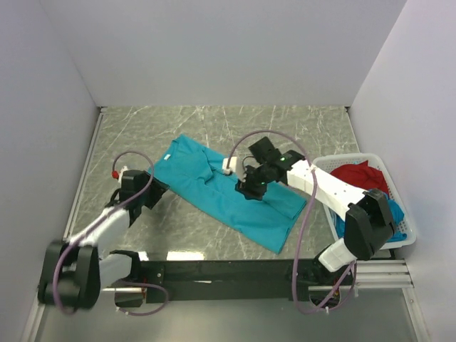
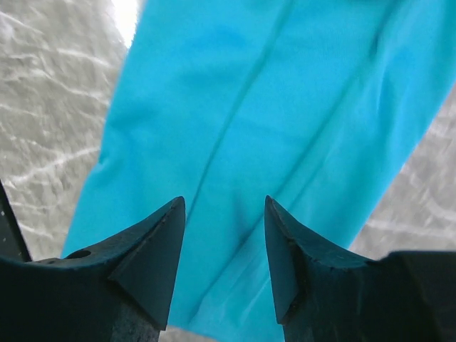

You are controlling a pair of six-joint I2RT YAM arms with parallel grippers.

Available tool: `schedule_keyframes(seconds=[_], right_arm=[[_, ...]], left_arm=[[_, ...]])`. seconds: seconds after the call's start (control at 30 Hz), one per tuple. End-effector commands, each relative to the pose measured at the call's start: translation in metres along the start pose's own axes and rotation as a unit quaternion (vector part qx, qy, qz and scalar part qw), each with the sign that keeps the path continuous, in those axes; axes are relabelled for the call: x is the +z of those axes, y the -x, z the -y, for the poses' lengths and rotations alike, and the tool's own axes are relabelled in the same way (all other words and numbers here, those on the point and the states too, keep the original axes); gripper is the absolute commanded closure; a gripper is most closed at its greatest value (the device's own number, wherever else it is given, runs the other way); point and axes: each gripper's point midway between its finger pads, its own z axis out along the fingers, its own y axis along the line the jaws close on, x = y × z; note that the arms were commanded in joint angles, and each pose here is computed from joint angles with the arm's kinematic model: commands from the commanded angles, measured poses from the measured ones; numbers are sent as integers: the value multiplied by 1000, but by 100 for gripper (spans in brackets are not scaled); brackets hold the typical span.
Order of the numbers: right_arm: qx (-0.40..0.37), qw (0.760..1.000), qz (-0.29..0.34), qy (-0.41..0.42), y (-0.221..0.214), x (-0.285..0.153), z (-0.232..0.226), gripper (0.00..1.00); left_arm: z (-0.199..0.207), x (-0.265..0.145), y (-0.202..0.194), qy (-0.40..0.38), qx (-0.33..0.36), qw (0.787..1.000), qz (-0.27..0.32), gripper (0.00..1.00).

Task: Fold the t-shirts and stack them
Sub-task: Fold the tshirt

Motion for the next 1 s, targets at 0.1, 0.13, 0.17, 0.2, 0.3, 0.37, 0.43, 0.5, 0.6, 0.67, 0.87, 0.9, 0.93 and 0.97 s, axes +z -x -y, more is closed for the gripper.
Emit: schedule_keyframes(seconds=[0.1, 0.13, 0.17, 0.2, 0.3, 0.37, 0.43, 0.5, 0.6, 0.67, 0.87, 0.9, 0.93, 0.97], right_arm=[[66, 997, 47, 3, -13, -29, 1, 44], [70, 996, 58, -7, -13, -37, 5, 44], [73, 995, 66, -9, -13, -40, 7, 44], [78, 994, 80, -8, -11, -45, 5, 44], [88, 992, 95, -15, -14, -53, 8, 44], [91, 990, 108, -19, -11, -60, 10, 44], [90, 989, 116, -23, -9, -65, 11, 44], [90, 988, 121, -27, -9, -68, 11, 44], [89, 988, 121, -29, -10, -68, 11, 44], [90, 988, 121, -28, -10, -68, 11, 44], [94, 989, 107, -29, -18, -59, 13, 44], [95, 990, 103, -28, -21, -57, 14, 44], [96, 990, 103, -29, -21, -57, 14, 44], [96, 990, 103, -30, -22, -56, 15, 44]], left_arm=[[7, 51, 38, 39, 14, 999, 8, 48], [3, 56, 38, 51, 16, 999, 8, 48], [1, 60, 39, 58, 16, 998, 7, 49], [-3, 68, 37, 70, 16, 997, -2, 52], [-11, 86, 44, 101, 28, 994, -4, 78], [-14, 95, 46, 109, 37, 993, -17, 95], [-12, 110, 57, 114, 59, 992, -21, 99], [-1, 130, 77, 108, 86, 990, -14, 99], [16, 161, 99, 113, 101, 988, -33, 100], [11, 186, 93, 126, 110, 983, -71, 100], [93, 246, 127, 24, 132, 985, -107, 95], [116, 244, 141, -3, 143, 985, -93, 92], [124, 241, 148, -11, 157, 984, -82, 87], [137, 226, 163, -16, 170, 984, -54, 71]])
